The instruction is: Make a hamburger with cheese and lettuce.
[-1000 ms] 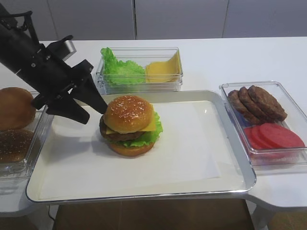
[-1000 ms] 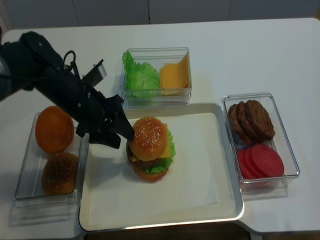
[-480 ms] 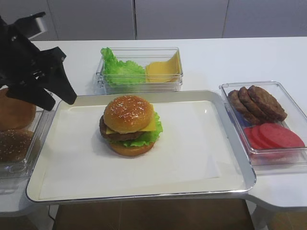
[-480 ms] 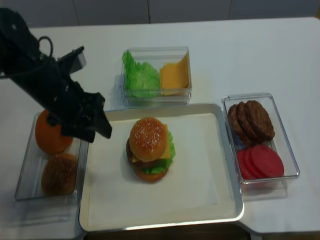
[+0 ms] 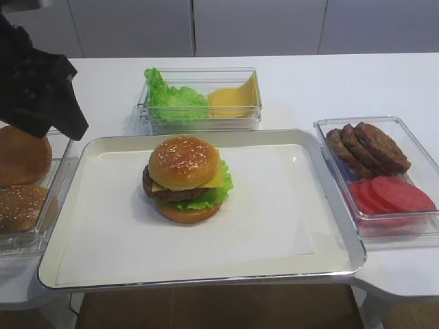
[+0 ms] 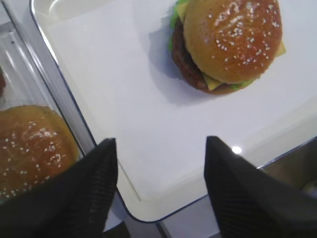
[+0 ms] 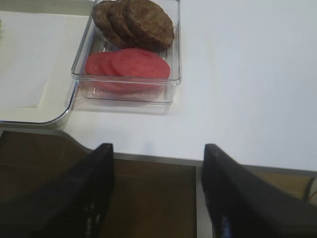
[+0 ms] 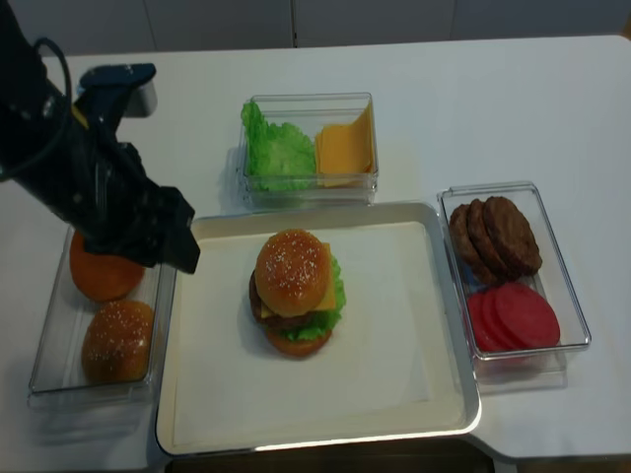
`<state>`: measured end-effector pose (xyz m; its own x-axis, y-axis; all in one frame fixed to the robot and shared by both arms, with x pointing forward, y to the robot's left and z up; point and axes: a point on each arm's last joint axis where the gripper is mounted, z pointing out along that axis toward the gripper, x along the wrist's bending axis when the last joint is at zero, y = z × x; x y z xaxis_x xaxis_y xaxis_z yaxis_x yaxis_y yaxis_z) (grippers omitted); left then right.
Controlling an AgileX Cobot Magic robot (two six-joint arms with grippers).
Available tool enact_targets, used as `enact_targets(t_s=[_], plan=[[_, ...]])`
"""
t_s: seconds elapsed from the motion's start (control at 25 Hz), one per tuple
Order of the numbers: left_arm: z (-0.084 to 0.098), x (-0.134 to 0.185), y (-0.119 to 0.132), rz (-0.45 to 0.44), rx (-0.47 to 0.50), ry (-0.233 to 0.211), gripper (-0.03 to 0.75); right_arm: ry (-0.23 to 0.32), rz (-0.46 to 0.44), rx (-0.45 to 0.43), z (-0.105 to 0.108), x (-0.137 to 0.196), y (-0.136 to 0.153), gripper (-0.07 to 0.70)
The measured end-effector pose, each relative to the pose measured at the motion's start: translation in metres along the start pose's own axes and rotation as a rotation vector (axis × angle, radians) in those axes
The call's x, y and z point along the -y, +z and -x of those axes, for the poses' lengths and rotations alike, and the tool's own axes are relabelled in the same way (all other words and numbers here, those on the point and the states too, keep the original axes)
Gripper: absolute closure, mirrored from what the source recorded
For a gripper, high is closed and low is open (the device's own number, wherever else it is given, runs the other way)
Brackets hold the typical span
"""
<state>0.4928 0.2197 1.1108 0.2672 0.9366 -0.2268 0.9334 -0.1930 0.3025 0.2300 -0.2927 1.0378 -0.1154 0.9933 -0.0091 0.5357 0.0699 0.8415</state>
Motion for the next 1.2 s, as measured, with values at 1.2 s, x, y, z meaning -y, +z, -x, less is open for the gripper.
enact_targets(t_s=[1.2], plan=[[0.006, 0.181, -0.101, 0.441, -0.134, 0.150, 0.312, 0.000, 0.000, 0.000, 0.000, 0.000, 0.000, 0.188]])
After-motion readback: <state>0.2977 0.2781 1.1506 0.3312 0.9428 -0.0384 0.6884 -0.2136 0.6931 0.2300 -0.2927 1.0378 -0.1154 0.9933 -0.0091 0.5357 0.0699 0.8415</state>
